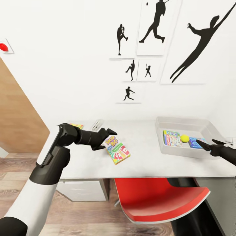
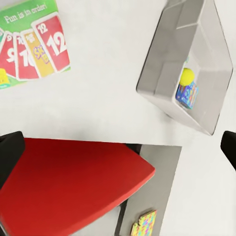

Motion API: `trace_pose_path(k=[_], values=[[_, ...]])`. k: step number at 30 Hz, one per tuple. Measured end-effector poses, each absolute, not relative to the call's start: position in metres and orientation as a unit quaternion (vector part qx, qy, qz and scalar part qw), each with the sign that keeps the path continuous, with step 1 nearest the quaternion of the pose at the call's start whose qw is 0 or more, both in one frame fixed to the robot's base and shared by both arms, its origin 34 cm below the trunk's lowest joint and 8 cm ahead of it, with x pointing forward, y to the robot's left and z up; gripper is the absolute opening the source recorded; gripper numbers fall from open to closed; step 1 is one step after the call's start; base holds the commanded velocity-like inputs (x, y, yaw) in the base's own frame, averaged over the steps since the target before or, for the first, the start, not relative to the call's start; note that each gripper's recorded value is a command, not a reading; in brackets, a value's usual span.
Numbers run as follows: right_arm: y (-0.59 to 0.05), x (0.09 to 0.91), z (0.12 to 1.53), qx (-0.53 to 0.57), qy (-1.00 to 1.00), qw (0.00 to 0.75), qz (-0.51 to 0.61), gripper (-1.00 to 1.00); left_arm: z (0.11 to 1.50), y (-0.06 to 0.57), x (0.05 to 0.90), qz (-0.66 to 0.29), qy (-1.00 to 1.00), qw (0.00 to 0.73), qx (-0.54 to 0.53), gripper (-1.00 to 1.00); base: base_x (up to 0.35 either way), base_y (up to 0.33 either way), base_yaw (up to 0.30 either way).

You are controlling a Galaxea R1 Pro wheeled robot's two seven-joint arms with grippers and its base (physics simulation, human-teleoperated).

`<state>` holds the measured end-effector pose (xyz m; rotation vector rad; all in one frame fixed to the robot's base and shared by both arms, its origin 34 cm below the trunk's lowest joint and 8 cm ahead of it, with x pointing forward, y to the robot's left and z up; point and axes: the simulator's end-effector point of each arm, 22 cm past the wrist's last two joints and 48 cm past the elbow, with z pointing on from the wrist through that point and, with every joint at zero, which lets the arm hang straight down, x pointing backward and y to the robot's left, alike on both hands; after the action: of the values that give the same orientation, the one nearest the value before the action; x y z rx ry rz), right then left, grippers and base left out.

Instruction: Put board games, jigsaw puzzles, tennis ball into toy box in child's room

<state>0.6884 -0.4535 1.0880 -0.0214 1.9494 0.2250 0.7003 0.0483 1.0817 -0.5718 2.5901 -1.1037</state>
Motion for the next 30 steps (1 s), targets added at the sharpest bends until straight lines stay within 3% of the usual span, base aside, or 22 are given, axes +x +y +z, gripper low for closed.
trace_pose_path(k=[15,22,30], values=[[-0.439,0.688,1.096,-0.007,0.816,0.568,0.11,1.0,1.076,0.072,0.695,-0.37,0.893,0.137,-0.217,1.0,0.0,0.044,-0.033],[-0.398,0.695,1.086,-0.035,0.82,0.555,0.135,1.0,1.072,0.079,0.69,-0.364,0.894,0.137,-0.222,1.0,0.0,0.284,-0.001],[-0.393,0.694,1.092,-0.039,0.818,0.558,0.136,1.0,1.072,0.085,0.686,-0.358,0.895,0.139,-0.224,1.0,0.046,0.335,0.0]])
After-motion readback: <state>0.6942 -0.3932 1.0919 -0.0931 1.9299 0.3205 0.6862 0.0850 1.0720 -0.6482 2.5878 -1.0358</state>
